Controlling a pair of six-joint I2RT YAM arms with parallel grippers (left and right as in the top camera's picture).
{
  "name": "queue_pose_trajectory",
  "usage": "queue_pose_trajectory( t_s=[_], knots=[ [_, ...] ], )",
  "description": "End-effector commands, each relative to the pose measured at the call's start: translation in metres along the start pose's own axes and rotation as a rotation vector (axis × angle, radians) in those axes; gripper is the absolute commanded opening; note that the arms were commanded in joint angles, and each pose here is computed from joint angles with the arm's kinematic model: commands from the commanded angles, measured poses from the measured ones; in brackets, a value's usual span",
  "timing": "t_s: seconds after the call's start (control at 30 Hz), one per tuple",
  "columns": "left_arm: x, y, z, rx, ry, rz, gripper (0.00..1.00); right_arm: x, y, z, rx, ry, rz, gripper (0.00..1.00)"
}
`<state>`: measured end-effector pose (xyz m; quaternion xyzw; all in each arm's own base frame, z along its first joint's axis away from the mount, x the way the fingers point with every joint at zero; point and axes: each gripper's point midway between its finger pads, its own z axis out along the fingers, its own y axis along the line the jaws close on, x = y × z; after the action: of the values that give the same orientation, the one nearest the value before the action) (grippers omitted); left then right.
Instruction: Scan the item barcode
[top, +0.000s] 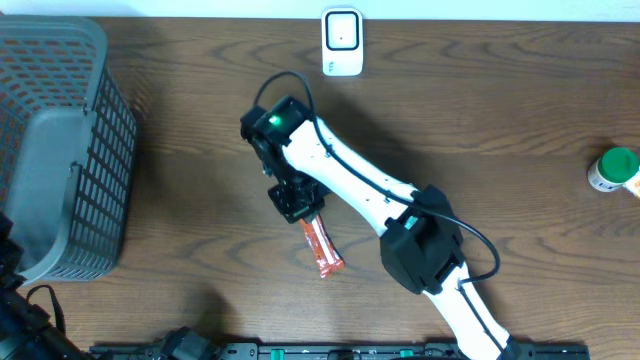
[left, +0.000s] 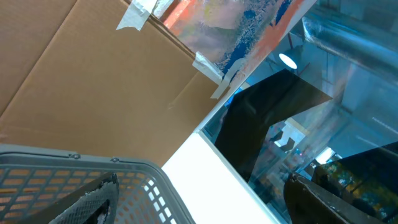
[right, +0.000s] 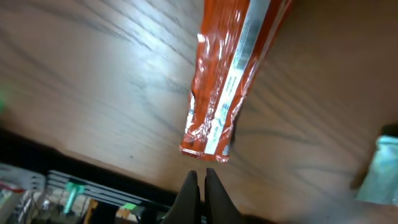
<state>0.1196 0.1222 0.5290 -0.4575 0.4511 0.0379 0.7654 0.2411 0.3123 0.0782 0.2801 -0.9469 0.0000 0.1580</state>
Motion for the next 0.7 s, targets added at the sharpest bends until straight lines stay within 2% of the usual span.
queue_pose_trajectory(
  t_s=[0.0,0.17,0.33,0.53,0.67],
  knots=[
    [-0.001,0.005,-0.001,-0.015,-0.004,0.010,0.85,0.017,0.008,0.030,0.029,0.088,0.009,0.01],
    [-0.001,0.005,-0.001,-0.015,-0.004,0.010,0.85,0.030,0.011,0.071,0.049,0.154,0.018,0.01],
    [-0.001,0.005,-0.001,-0.015,-0.004,0.010,0.85,0.026,0.006,0.100,0.054,0.140,0.027,0.01],
    [-0.001,0.005,-0.001,-0.015,-0.004,0.010,0.85,0.003,-0.005,0.096,0.123,0.039,-0.006,0.01],
    [-0.001,0.005,-0.001,-0.015,-0.004,0.010,0.85,-0.011,0.002,0.075,0.104,-0.017,-0.053,0.01]
  ],
)
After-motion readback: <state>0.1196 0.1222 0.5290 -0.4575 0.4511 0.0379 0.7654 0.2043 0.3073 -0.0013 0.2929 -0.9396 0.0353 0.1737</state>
